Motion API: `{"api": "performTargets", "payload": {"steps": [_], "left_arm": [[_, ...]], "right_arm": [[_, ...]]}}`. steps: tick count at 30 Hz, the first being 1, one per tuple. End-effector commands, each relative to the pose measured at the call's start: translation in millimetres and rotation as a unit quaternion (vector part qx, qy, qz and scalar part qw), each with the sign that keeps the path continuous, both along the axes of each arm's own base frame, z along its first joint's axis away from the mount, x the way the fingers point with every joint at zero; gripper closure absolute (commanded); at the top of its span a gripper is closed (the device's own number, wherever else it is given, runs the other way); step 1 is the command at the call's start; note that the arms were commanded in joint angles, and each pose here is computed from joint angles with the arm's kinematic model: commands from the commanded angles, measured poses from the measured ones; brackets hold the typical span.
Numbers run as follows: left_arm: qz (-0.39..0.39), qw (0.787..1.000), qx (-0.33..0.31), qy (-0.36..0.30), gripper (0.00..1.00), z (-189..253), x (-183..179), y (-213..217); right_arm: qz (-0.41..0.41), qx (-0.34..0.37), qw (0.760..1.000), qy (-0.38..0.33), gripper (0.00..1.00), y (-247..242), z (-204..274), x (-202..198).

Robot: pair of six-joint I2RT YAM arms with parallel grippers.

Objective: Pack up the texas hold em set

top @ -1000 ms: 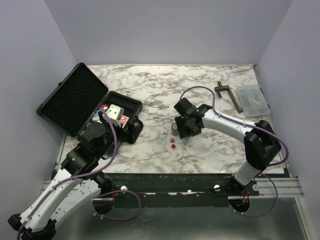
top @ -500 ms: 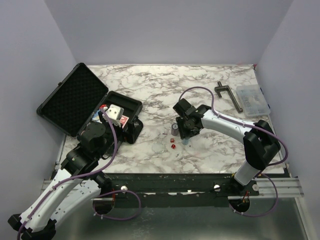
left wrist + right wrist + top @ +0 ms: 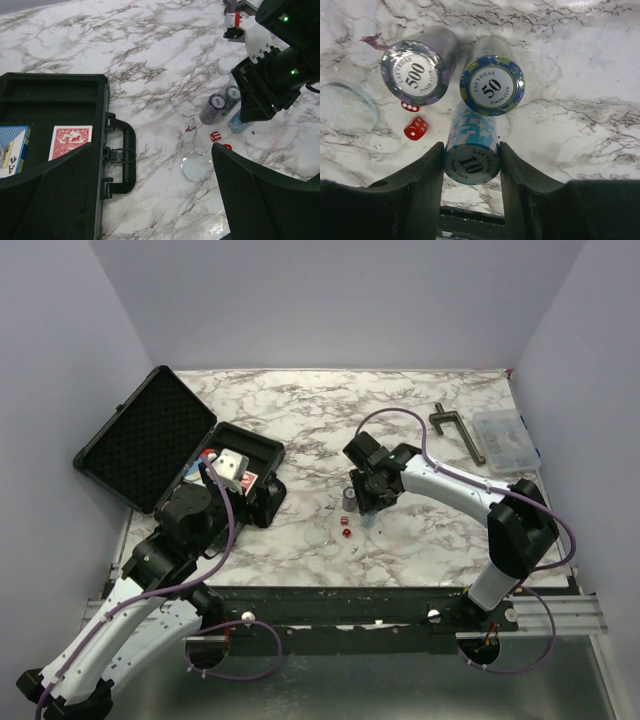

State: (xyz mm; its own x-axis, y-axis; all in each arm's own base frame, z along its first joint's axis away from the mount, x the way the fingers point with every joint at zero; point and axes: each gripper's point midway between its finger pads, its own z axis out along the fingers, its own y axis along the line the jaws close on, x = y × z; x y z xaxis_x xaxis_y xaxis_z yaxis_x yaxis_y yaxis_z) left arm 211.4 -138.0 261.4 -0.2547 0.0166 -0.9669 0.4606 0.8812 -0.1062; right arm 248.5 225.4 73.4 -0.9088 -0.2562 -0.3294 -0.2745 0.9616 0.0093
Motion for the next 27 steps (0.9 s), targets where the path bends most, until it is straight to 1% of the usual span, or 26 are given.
{"api": "performTargets", "payload": {"steps": [1, 8, 10, 12, 14, 18, 21, 25, 27], "left_arm": [[-0.030, 0.999, -0.010, 0.012, 0.01, 2, -5, -11], [-0.053, 0.998, -0.018, 0.008, 0.01, 7, -12, -16], [-0.078, 0.997, -0.021, 0.008, 0.02, 7, -17, -22], [-0.111, 0.993, -0.027, 0.004, 0.06, 10, -25, -30], [-0.141, 0.989, -0.035, -0.006, 0.07, 15, -33, -37], [-0.210, 0.976, -0.055, -0.031, 0.06, 25, -55, -49], [-0.247, 0.966, -0.063, -0.042, 0.05, 29, -67, -56], [-0.338, 0.938, -0.072, -0.031, 0.05, 25, -92, -75], [-0.367, 0.927, -0.076, -0.017, 0.05, 21, -100, -83]], "right_arm": [[0.022, 0.028, 0.999, -0.020, 0.99, 11, 32, 1], [0.059, 0.094, 0.994, -0.023, 0.99, 24, 59, -12], [0.075, 0.120, 0.990, -0.022, 0.99, 29, 69, -18], [0.088, 0.144, 0.985, -0.023, 1.00, 34, 77, -23], [0.102, 0.168, 0.980, -0.024, 0.99, 39, 86, -29], [0.124, 0.220, 0.967, -0.025, 0.99, 48, 103, -42], [0.142, 0.254, 0.956, -0.023, 1.00, 54, 113, -51], [0.157, 0.283, 0.946, -0.021, 0.99, 59, 119, -59], [0.160, 0.291, 0.943, -0.017, 0.99, 61, 121, -62]]}}
